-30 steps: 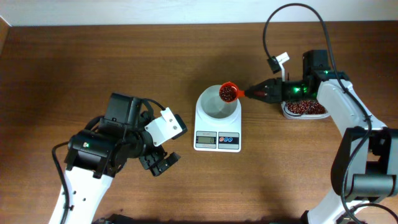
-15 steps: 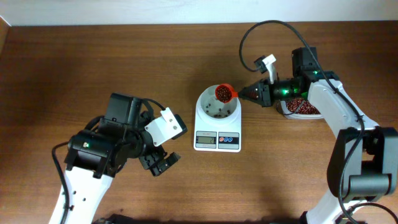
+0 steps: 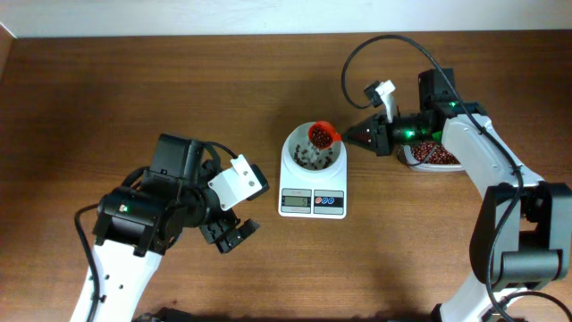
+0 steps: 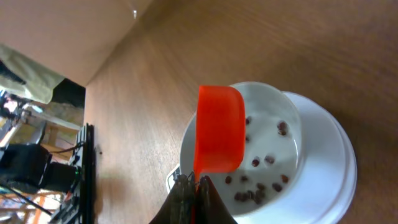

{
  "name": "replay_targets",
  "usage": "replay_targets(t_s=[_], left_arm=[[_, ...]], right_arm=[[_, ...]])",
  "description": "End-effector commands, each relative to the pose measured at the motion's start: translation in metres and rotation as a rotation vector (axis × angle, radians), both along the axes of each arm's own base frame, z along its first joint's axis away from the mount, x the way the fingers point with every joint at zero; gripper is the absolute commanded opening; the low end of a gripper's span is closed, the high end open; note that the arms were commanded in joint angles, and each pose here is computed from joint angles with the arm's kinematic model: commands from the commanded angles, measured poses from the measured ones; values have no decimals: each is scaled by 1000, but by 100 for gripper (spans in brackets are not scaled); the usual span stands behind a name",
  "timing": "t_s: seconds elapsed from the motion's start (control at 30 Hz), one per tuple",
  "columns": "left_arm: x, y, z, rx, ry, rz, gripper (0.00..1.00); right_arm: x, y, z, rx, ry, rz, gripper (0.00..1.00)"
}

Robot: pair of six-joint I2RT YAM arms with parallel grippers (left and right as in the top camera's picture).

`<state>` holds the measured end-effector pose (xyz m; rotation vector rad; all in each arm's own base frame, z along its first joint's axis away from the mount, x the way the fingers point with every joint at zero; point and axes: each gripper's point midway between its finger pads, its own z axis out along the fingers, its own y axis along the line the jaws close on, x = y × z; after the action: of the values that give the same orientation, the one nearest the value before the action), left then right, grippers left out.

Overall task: Scoop and weigh 50g on scale
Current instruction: 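Tilt the scoop with the right gripper to pour beans into the bowl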

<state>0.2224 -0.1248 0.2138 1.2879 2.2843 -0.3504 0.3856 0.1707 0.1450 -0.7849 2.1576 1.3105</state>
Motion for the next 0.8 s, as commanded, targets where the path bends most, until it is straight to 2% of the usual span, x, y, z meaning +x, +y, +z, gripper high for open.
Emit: replay_targets(t_s=[0.0, 0.07, 0.1, 0.17, 0.23, 0.3, 0.37, 0.43, 0.5, 0.57, 0.6, 0.67, 0.7, 0.73, 0.77], left_arm=[[-2, -1, 0, -13, 4, -6, 99], [-2, -1, 0, -13, 4, -6, 99], [-2, -1, 0, -13, 4, -6, 99], [-2, -1, 0, -13, 4, -6, 99], [-2, -1, 0, -13, 4, -6, 99], [-2, -1, 0, -13, 4, -6, 99], [-2, -1, 0, -13, 4, -6, 99], [-2, -1, 0, -13, 4, -6, 99], [-2, -1, 0, -13, 4, -6, 99], [-2, -1, 0, -13, 4, -6, 99], [-2, -1, 0, -13, 4, -6, 99], [-2, -1, 0, -13, 4, -6, 99], [-2, -1, 0, -13, 4, -6, 99], [-2, -1, 0, -13, 4, -6, 99], [-2, -1, 0, -13, 4, -6, 99]], right_arm=[[-9, 11, 7, 64, -30, 66, 4], [6, 1, -10, -45, 68, -55, 4], [4, 3, -8, -28, 72, -46, 4], [-2, 12, 10, 72, -27, 43, 4], [0, 10, 7, 57, 18, 12, 4], [-6, 16, 19, 121, -45, 74, 4], [1, 11, 3, 28, 18, 7, 4], [-3, 12, 6, 47, -8, 38, 4], [2, 6, -7, -26, 77, -39, 4], [-11, 16, 14, 102, -2, 70, 4], [-5, 13, 8, 60, -14, 47, 4], [5, 5, -9, -33, 106, -66, 4], [-9, 15, 10, 83, 22, 48, 4], [-9, 16, 13, 95, -19, 68, 4], [1, 10, 0, 14, 28, -1, 4]])
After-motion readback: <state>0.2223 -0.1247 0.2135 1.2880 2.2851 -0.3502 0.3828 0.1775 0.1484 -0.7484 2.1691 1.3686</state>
